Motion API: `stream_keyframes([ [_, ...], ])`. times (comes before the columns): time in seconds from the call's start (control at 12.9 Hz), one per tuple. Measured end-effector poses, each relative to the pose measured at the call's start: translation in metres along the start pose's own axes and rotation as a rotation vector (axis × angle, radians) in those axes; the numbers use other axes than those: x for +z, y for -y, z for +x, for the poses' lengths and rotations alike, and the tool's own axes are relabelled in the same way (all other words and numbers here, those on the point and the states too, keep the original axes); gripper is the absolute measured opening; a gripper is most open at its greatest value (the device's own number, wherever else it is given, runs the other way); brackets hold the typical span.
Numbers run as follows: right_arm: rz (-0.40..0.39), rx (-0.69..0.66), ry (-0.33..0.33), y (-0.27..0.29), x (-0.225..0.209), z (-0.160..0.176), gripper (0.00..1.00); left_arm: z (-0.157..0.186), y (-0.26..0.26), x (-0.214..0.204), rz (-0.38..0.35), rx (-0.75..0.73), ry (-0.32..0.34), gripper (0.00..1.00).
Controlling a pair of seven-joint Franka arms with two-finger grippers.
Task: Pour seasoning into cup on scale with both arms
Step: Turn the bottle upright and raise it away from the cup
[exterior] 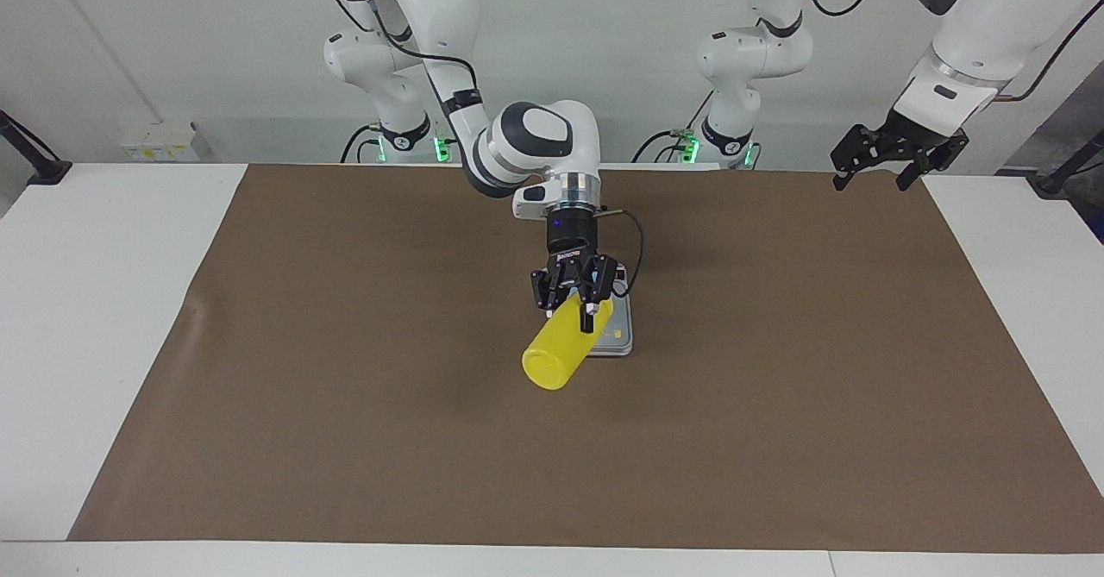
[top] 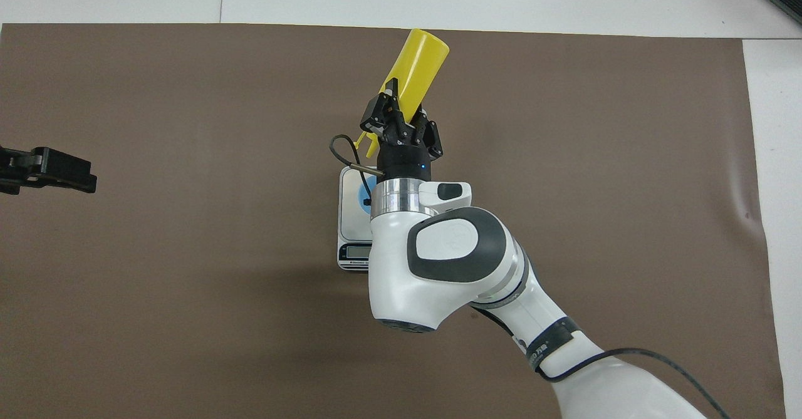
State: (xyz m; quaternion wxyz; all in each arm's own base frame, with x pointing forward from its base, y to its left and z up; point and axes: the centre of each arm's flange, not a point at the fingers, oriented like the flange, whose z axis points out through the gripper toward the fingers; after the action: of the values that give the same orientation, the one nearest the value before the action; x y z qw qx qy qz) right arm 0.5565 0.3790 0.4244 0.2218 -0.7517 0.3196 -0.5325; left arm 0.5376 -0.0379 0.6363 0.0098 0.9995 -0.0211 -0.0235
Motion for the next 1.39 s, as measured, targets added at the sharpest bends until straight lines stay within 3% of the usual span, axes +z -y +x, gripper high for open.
stream_keyframes([
  [0.31, -0.085, 0.318, 0.071, 0.014, -0.002, 0.063, 0.47, 0.000, 0.000, 0.000, 0.000, 0.000, 0.000, 1.00],
  [0.62, -0.064, 0.522, 0.210, 0.037, -0.020, 0.078, 0.47, 0.000, 0.000, 0.000, 0.000, 0.000, 0.000, 1.00],
  [1.16, -0.164, 0.994, 0.322, 0.049, -0.015, 0.115, 0.47, 0.000, 0.000, 0.000, 0.000, 0.000, 0.000, 1.00],
  [1.39, -0.291, 1.369, 0.370, 0.050, -0.006, 0.138, 0.47, 0.000, 0.000, 0.000, 0.000, 0.000, 0.000, 1.00],
])
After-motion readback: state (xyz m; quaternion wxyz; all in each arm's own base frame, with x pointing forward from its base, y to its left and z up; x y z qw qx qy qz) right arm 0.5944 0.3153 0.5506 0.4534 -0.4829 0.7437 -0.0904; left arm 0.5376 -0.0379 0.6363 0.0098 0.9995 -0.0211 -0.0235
